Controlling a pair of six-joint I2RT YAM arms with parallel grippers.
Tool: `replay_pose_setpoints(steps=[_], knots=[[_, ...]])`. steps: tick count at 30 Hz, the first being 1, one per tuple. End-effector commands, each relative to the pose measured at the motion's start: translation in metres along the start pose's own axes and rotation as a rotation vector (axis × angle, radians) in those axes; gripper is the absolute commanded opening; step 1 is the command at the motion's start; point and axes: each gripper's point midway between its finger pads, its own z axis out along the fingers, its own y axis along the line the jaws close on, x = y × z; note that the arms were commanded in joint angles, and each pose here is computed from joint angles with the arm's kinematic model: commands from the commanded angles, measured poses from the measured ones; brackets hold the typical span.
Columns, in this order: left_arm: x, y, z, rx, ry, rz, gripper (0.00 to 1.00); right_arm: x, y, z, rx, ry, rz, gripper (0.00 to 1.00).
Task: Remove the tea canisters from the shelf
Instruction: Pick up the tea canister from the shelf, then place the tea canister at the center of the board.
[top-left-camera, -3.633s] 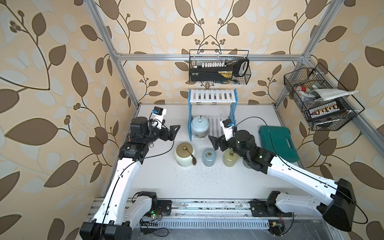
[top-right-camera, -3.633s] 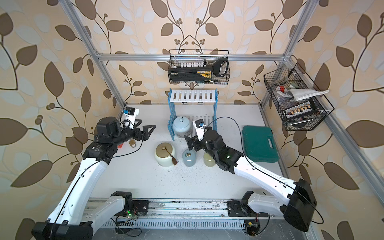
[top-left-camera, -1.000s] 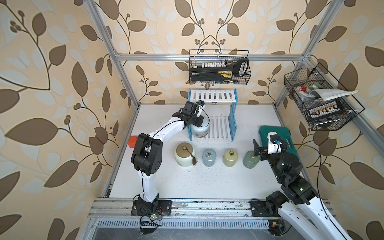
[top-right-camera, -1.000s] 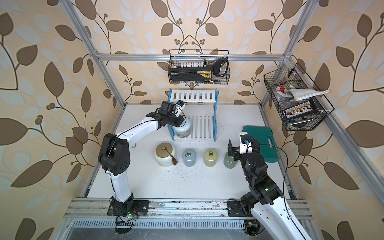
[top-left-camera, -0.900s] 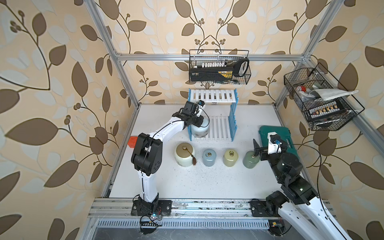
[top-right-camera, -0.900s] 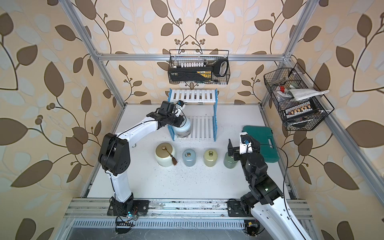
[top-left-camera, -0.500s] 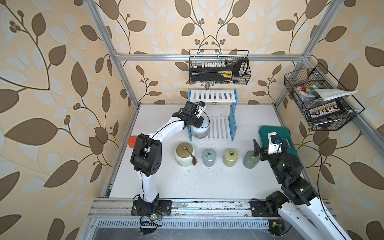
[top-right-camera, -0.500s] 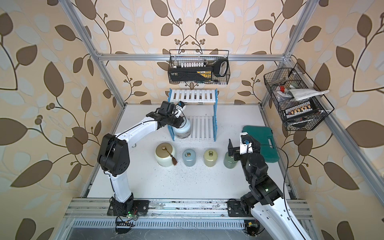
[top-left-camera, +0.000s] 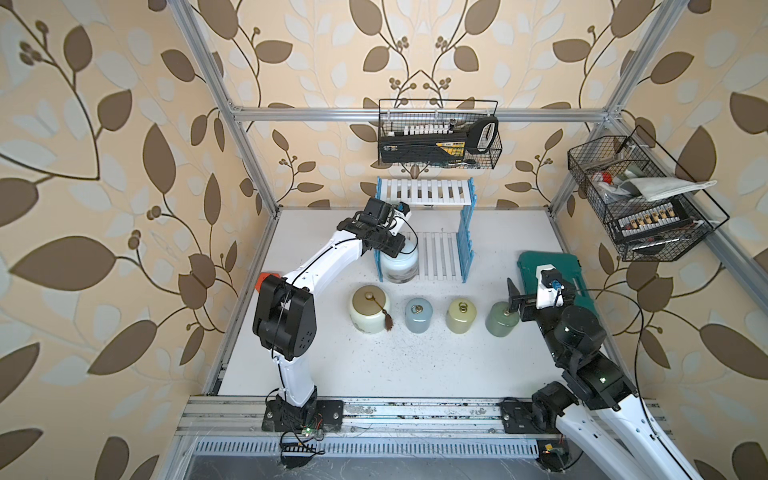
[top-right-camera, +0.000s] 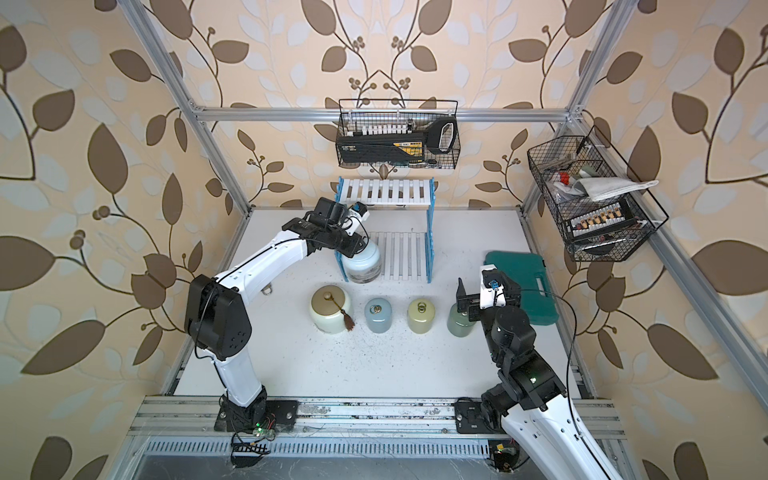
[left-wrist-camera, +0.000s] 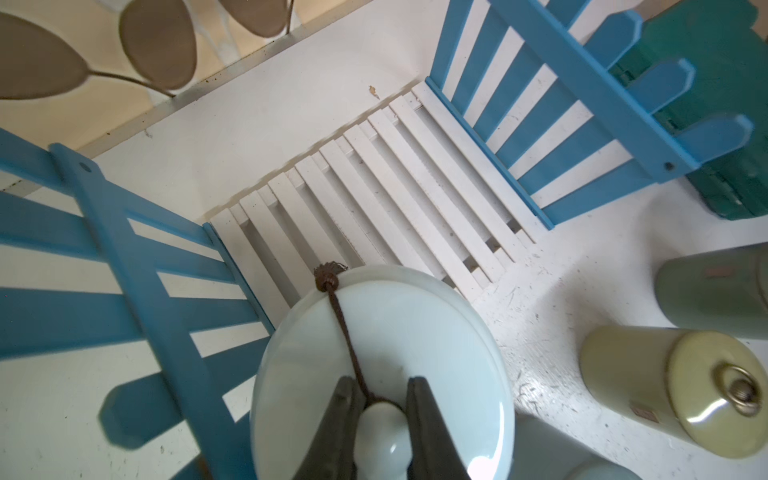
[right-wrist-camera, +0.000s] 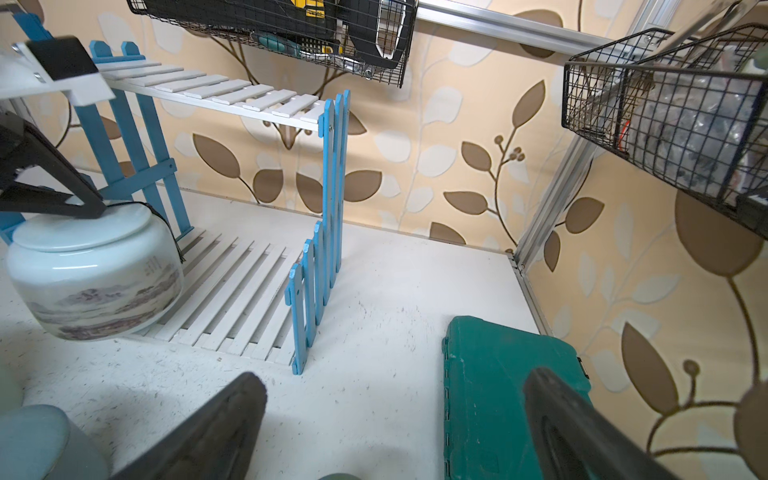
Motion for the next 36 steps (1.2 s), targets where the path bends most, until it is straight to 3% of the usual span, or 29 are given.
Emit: replay_pose_setpoints(steps=[1, 15, 19, 28, 36], knots=[[-0.091, -0.028, -0.107, 0.036, -0.335, 0.116, 0.00, 0.001, 0.000, 0.000, 0.000, -0.014, 0.003, 0.99], [-0.100, -0.039, -0.193, -0.034, -0.386, 0.230, 0.00, 0.004, 0.001, 0.002, -0.002, -0.005, 0.002, 0.99], [-0.097, -0.026, -0.219, -0.084, -0.402, 0.212, 0.00, 0.009, 0.000, 0.004, 0.010, 0.015, -0.007, 0.99], [-0.070, 0.002, -0.270, -0.191, -0.403, 0.174, 0.00, 0.008, 0.001, 0.004, 0.007, 0.004, -0.006, 0.99], [-0.025, 0.033, -0.280, -0.299, -0.364, 0.096, 0.00, 0.006, 0.001, 0.004, 0.004, -0.006, -0.005, 0.99]])
